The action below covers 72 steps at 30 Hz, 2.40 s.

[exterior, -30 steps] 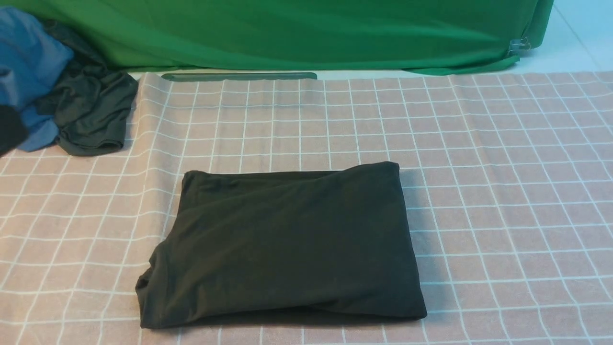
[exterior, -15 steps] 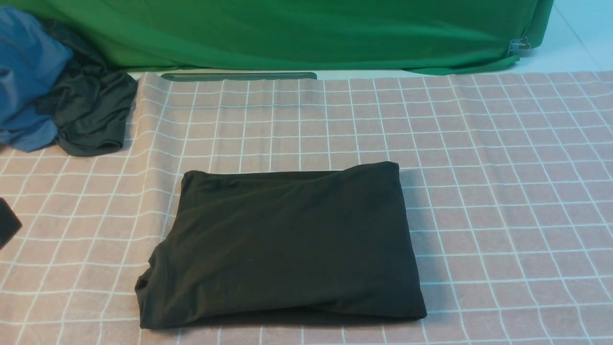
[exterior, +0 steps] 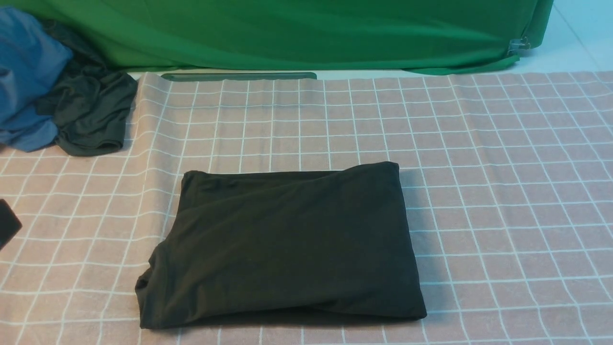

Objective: Fold a long-sleeved shirt over a pink coffee tablecloth.

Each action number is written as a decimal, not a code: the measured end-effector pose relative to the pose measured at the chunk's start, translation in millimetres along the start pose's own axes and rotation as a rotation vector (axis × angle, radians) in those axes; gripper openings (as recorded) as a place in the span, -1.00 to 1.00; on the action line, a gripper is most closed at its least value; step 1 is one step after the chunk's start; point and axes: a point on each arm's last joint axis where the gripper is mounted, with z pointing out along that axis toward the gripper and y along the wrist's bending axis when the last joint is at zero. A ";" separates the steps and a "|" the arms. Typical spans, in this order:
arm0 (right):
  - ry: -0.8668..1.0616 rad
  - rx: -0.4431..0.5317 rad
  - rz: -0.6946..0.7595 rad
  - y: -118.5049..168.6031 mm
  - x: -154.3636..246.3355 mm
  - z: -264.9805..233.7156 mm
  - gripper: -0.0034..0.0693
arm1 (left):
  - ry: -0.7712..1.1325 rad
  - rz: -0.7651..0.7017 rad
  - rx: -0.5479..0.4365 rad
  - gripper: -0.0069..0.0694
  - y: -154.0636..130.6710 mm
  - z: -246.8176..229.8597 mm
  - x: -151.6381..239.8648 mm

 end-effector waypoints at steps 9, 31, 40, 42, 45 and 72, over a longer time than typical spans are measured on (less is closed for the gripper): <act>0.000 0.000 0.000 0.0 0.0 0.0 -0.23 | -0.191 0.095 -0.104 -0.79 32.1 27.8 39.0; 0.003 0.000 0.000 0.0 0.3 0.0 -0.23 | -0.097 0.167 -0.284 -0.79 78.8 42.4 140.0; 0.003 0.000 0.000 0.0 0.3 0.0 -0.23 | -0.096 0.166 -0.284 -0.79 78.8 42.4 140.1; 0.003 0.000 0.000 0.0 0.3 0.0 -0.23 | -0.096 0.166 -0.284 -0.79 78.8 42.4 140.1; 0.003 0.000 0.000 0.0 0.3 0.0 -0.23 | -0.096 0.166 -0.284 -0.79 78.8 42.4 140.1; 0.545 0.199 -0.305 -16.6 127.0 -30.9 -0.23 | -0.096 0.170 -0.284 -0.79 78.8 42.4 140.1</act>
